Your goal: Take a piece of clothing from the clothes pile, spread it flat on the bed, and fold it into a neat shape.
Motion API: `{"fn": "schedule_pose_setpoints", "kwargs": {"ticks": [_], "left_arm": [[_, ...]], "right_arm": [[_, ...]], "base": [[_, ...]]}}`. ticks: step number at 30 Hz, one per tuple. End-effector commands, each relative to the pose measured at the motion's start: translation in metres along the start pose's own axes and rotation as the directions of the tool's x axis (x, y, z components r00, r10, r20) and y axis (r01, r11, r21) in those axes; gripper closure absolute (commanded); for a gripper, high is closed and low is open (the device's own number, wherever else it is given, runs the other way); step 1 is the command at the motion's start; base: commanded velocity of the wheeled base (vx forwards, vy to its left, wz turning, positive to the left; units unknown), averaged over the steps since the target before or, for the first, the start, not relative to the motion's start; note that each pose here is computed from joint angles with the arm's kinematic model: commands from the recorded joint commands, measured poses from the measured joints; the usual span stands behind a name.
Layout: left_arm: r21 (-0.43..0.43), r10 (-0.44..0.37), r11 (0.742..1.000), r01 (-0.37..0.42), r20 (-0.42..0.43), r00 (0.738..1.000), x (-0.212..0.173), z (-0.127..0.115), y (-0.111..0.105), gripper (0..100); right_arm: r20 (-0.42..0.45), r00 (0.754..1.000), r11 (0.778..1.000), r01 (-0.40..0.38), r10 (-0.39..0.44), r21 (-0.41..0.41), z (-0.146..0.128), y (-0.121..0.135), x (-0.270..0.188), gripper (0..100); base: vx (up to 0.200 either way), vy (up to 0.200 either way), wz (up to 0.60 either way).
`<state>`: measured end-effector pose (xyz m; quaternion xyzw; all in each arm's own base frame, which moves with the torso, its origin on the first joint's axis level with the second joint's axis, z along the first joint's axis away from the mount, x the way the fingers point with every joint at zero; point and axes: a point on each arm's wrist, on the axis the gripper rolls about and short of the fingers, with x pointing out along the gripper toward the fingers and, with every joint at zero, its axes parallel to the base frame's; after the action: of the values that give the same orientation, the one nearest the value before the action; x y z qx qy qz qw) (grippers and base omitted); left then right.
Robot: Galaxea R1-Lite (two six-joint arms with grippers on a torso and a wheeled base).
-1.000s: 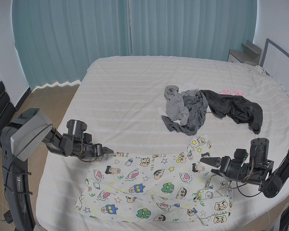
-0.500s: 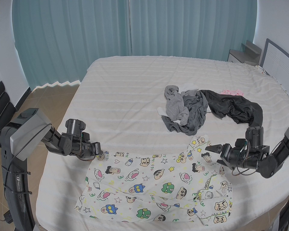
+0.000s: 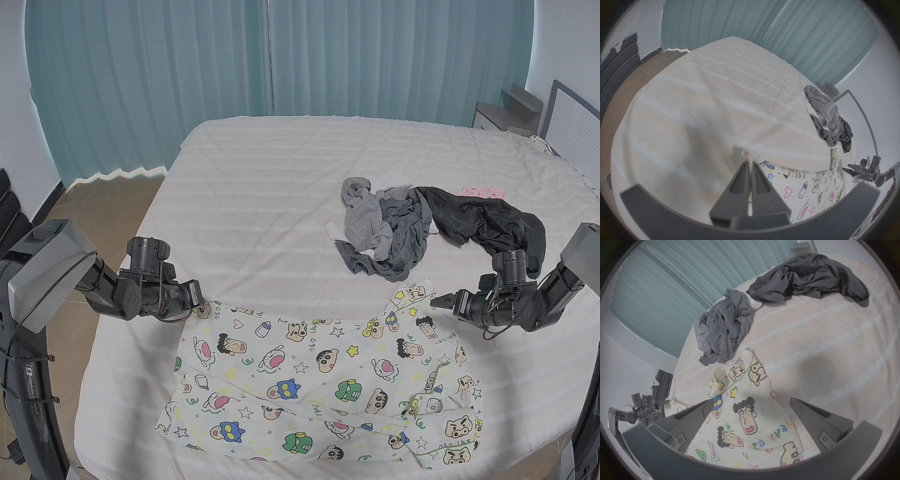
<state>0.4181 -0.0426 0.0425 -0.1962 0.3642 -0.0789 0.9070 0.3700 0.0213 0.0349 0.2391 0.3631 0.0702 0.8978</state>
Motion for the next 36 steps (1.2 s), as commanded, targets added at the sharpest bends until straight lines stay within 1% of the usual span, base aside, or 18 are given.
{"fn": "schedule_pose_setpoints", "kwargs": {"ticks": [1, 5, 9, 16, 18, 21, 25, 26, 30, 33, 36], "left_arm": [[0.001, -0.002, 1.000, 0.002, 0.013, 1.000, -0.007, 0.003, -0.002, 100], [0.000, 0.001, 1.000, -0.001, 0.009, 1.000, -0.007, 0.001, -0.002, 100], [-0.001, 0.003, 1.000, -0.003, 0.005, 1.000, -0.007, 0.000, -0.001, 100], [-0.006, 0.006, 1.000, -0.006, 0.004, 1.000, -0.008, 0.000, 0.000, 100], [-0.016, 0.006, 1.000, -0.006, 0.004, 1.000, -0.008, 0.000, 0.000, 100], [-0.031, 0.004, 1.000, -0.004, 0.008, 1.000, -0.009, 0.001, 0.000, 100], [-0.029, 0.002, 1.000, -0.002, 0.010, 1.000, -0.009, 0.001, -0.001, 100], [-0.029, 0.002, 1.000, -0.001, 0.011, 1.000, -0.010, 0.001, -0.002, 100], [-0.029, 0.002, 1.000, -0.001, 0.011, 1.000, -0.011, 0.002, -0.002, 100], [-0.029, 0.002, 1.000, -0.001, 0.011, 1.000, -0.012, 0.002, -0.002, 100], [-0.027, 0.001, 1.000, -0.001, 0.018, 1.000, -0.013, 0.003, -0.003, 100]], "right_arm": [[-0.042, 0.999, 1.000, -0.020, 0.020, -0.011, -0.006, -0.001, 0.025, 0], [-0.056, 0.997, 0.998, -0.057, 0.056, -0.017, 0.000, 0.004, 0.036, 0], [-0.091, 0.995, 0.999, -0.045, 0.043, -0.017, 0.001, 0.003, 0.045, 0], [-0.097, 0.995, 0.999, -0.039, 0.038, -0.016, 0.000, 0.000, 0.045, 0], [-0.100, 0.994, 0.999, -0.050, 0.049, -0.014, 0.000, -0.001, 0.045, 0], [-0.112, 0.990, 0.996, -0.091, 0.089, -0.007, 0.001, 0.001, 0.045, 0], [-0.128, 0.984, 0.993, -0.122, 0.121, 0.000, 0.002, 0.001, 0.047, 0], [-0.130, 0.983, 0.992, -0.128, 0.127, 0.001, 0.002, 0.000, 0.053, 100], [-0.128, 0.984, 0.992, -0.126, 0.126, 0.010, 0.005, -0.009, 0.060, 100], [-0.132, 0.980, 0.988, -0.150, 0.151, 0.022, 0.007, -0.013, 0.058, 100], [-0.125, 0.980, 0.988, -0.154, 0.156, 0.027, 0.009, -0.016, 0.055, 100]], "base": [[0.000, 0.000, 0.00], [0.000, 0.000, 0.00], [0.000, 0.000, 0.00], [0.000, 0.000, 0.00], [0.000, 0.000, 0.00], [0.000, 0.000, 0.00], [0.000, 0.000, 0.00], [0.000, 0.000, 0.00], [0.000, 0.000, 0.00], [0.000, 0.000, 0.00], [0.000, 0.000, 0.00]]}}
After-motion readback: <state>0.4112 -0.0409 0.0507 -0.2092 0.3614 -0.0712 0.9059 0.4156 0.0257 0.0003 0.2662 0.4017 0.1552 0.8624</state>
